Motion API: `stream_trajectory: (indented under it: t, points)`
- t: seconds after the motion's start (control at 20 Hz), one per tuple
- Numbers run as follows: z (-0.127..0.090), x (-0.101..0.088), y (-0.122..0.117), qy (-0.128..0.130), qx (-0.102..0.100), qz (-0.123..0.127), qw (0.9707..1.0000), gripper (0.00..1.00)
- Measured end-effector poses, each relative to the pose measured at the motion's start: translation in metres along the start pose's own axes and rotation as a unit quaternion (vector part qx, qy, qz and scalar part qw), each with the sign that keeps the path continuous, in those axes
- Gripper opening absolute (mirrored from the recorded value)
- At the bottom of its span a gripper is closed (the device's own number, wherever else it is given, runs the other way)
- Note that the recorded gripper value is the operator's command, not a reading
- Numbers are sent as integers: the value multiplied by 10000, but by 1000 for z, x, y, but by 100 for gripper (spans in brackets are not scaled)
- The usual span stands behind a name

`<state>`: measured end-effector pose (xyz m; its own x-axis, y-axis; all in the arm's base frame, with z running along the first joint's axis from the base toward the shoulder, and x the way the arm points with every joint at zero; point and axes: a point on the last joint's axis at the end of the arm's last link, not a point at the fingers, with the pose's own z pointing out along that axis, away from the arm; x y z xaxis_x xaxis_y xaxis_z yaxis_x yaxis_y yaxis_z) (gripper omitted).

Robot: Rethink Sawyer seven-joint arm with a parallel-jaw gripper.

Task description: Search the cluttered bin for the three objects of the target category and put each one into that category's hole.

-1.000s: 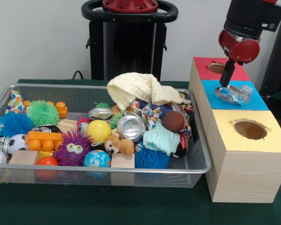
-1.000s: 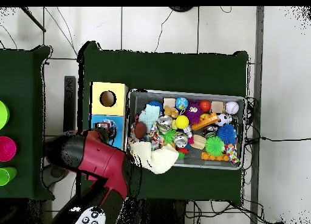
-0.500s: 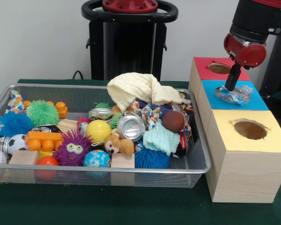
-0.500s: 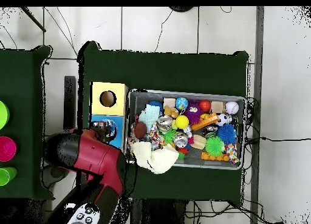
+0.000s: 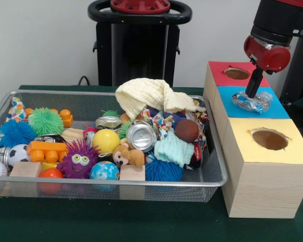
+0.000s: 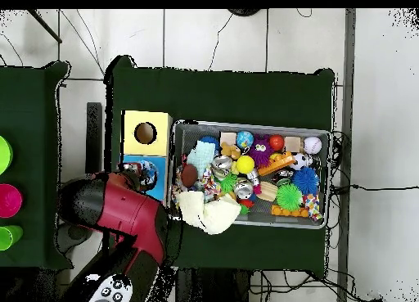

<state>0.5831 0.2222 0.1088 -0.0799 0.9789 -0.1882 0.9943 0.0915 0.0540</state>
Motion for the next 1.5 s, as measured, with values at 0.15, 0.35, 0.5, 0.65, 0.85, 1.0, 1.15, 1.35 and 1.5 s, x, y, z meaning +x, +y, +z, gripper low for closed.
stream_trajectory:
  t: [0.15, 0.35, 0.5, 0.65, 0.85, 1.0, 1.15, 1.35, 1.5]
  points:
    - [0, 0, 0, 1, -3, 4, 10000, 0]
    - [0, 0, 0, 1, 0, 10, 10000, 0]
    - [4, 0, 1, -5, 16, 13, 10000, 0]
    - [8, 2, 1, -17, 36, 7, 10000, 0]
    - [9, 2, 3, -29, 26, 5, 10000, 0]
    - [8, 3, 5, -35, -1, 23, 10000, 0]
    - [10, 3, 5, -43, 5, 50, 10000, 0]
    - [11, 4, 5, -46, 5, 120, 9999, 0]
    - [13, 3, 6, -35, 9, 188, 9998, 0]
